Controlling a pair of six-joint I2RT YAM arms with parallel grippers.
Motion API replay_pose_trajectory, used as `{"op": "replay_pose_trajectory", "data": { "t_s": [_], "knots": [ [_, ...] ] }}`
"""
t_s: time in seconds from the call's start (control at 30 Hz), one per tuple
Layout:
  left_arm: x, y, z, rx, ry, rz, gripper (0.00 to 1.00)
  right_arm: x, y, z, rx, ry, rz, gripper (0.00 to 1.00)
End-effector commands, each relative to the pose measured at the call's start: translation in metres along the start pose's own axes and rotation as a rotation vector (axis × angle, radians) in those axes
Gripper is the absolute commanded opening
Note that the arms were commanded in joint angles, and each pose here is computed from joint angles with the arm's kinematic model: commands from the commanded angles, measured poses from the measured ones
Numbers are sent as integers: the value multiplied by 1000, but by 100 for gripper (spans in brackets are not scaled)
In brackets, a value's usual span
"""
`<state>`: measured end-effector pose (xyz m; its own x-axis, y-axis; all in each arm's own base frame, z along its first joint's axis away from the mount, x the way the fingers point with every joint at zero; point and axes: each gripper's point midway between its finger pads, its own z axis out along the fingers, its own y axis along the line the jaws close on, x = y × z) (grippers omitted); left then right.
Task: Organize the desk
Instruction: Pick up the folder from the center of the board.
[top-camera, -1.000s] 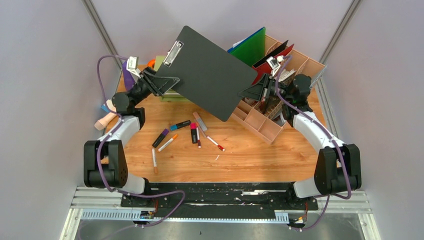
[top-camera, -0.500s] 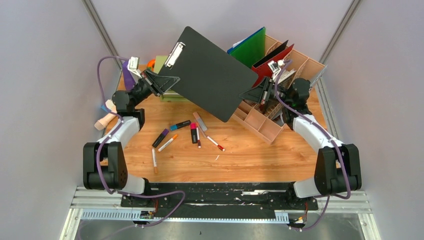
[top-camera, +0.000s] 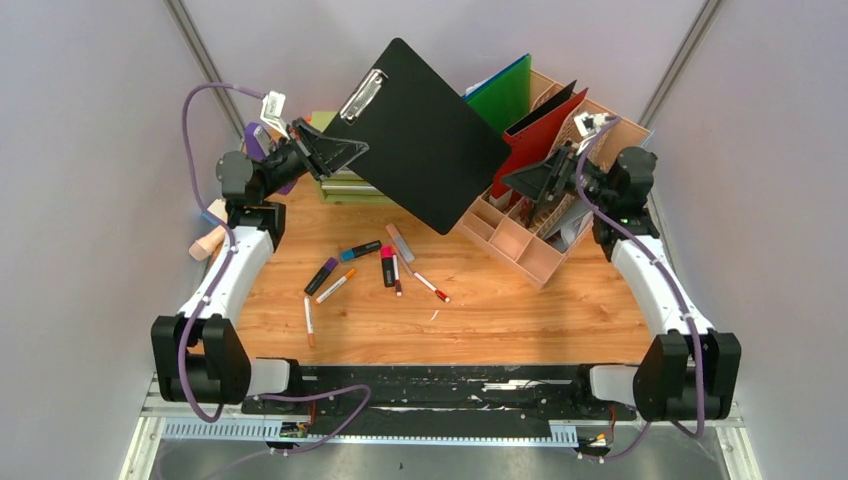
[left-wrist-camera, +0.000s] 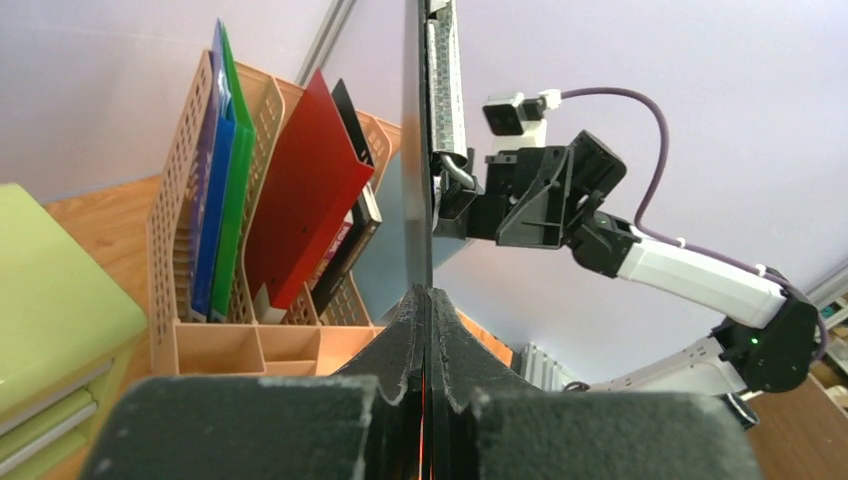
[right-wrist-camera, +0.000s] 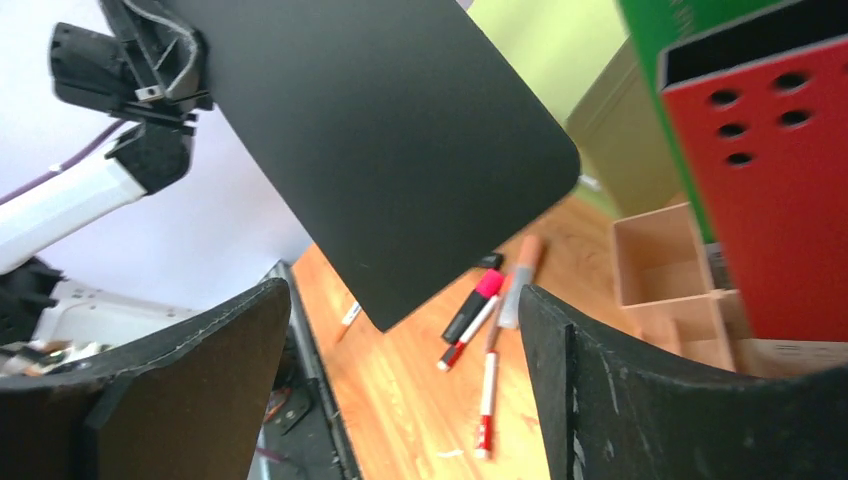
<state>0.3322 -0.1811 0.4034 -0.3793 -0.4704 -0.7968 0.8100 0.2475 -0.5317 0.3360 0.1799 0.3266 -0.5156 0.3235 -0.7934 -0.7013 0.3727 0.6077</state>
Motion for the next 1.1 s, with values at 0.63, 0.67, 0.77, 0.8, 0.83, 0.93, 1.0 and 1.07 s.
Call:
{"op": "replay_pose_trajectory", "data": {
  "t_s": [0.63, 0.67, 0.77, 0.8, 0.83, 0.93, 1.0, 1.07],
  "knots": [
    [-25, -56, -5, -42, 160, 259, 0, -114, 30, -145, 725, -105, -691, 91],
    [-19, -56, -6, -50, 182, 242, 0, -109, 24, -149, 752, -95, -685, 91],
    [-15, -63, -4, -37, 221, 296, 0, -95, 5, -158, 812, -66, -653, 90],
    [-8, -65, -2, -33, 243, 278, 0, -91, 0, -161, 825, -55, -636, 90],
    [-7, -68, -1, -30, 255, 291, 0, -87, -5, -162, 836, -46, -618, 90],
    [-5, -80, 14, -8, 271, 321, 0, -81, -17, -169, 867, -34, -573, 89],
    [-4, -84, 25, 1, 284, 350, 0, -79, -23, -175, 892, -39, -546, 89],
    [-3, -88, 39, 6, 295, 366, 0, -78, -27, -181, 909, -53, -514, 89]
  ]
}}
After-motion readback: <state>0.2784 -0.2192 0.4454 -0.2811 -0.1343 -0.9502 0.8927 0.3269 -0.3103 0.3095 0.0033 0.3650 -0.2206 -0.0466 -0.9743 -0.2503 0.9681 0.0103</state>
